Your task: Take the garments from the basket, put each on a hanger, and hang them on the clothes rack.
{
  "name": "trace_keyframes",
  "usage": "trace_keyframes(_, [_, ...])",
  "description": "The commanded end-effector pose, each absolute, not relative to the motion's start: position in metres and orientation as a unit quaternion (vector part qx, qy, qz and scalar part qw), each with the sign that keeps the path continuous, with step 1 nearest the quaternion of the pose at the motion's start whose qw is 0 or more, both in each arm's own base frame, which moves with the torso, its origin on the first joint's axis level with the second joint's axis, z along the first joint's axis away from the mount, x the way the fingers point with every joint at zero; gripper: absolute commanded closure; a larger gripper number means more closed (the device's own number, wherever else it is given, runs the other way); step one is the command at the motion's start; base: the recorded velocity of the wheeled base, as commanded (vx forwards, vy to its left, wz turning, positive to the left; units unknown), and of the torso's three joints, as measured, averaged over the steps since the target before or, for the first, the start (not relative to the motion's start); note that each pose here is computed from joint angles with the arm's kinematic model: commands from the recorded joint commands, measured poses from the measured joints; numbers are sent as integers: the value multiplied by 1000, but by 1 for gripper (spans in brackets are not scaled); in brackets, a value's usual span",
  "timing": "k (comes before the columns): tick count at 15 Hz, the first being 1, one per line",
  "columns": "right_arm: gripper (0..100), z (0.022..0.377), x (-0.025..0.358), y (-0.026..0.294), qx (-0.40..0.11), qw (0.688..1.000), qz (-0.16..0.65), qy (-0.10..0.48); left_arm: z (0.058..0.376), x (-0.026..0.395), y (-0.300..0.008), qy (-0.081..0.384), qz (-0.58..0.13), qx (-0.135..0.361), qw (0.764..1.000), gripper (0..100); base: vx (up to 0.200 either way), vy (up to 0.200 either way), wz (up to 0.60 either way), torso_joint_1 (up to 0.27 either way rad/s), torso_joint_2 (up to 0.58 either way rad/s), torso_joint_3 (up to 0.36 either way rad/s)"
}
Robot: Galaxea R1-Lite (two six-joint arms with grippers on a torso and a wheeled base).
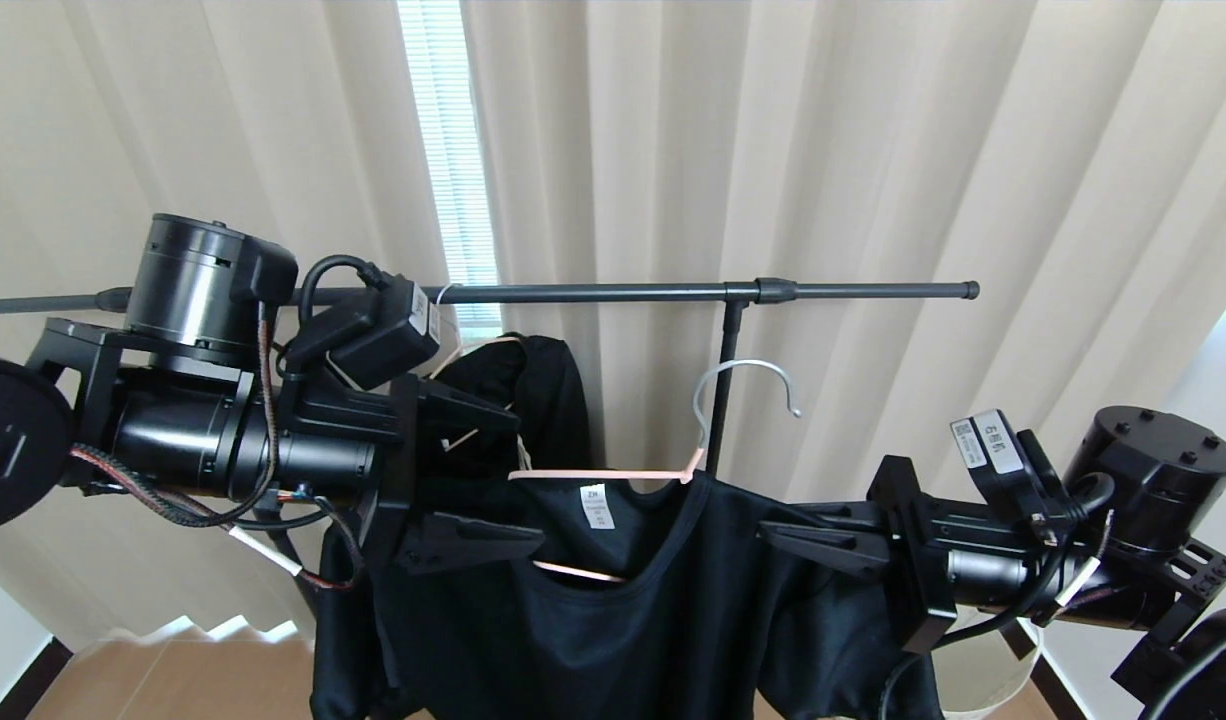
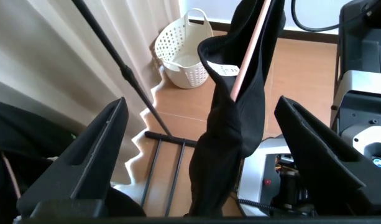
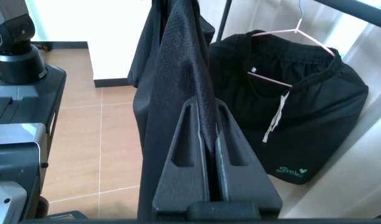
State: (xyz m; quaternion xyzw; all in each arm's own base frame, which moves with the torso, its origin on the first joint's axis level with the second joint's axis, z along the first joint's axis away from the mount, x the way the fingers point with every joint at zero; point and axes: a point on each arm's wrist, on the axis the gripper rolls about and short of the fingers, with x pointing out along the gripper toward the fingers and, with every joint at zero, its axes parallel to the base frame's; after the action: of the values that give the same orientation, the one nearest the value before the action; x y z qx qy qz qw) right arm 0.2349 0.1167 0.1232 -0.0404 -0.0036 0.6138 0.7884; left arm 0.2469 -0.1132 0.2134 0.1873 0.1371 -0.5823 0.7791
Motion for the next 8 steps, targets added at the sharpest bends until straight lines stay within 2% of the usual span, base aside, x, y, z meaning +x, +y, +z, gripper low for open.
trace_keyframes(1, [100, 124, 234, 117, -41, 788, 615, -5, 208, 250, -117, 146, -587, 185, 775, 0, 0, 0, 0, 0, 0, 0])
trace_keyframes(8, [100, 129, 230, 115, -44, 788, 614, -14, 198, 249, -119, 161, -592, 181, 768, 0, 0, 0, 0, 0, 0, 0])
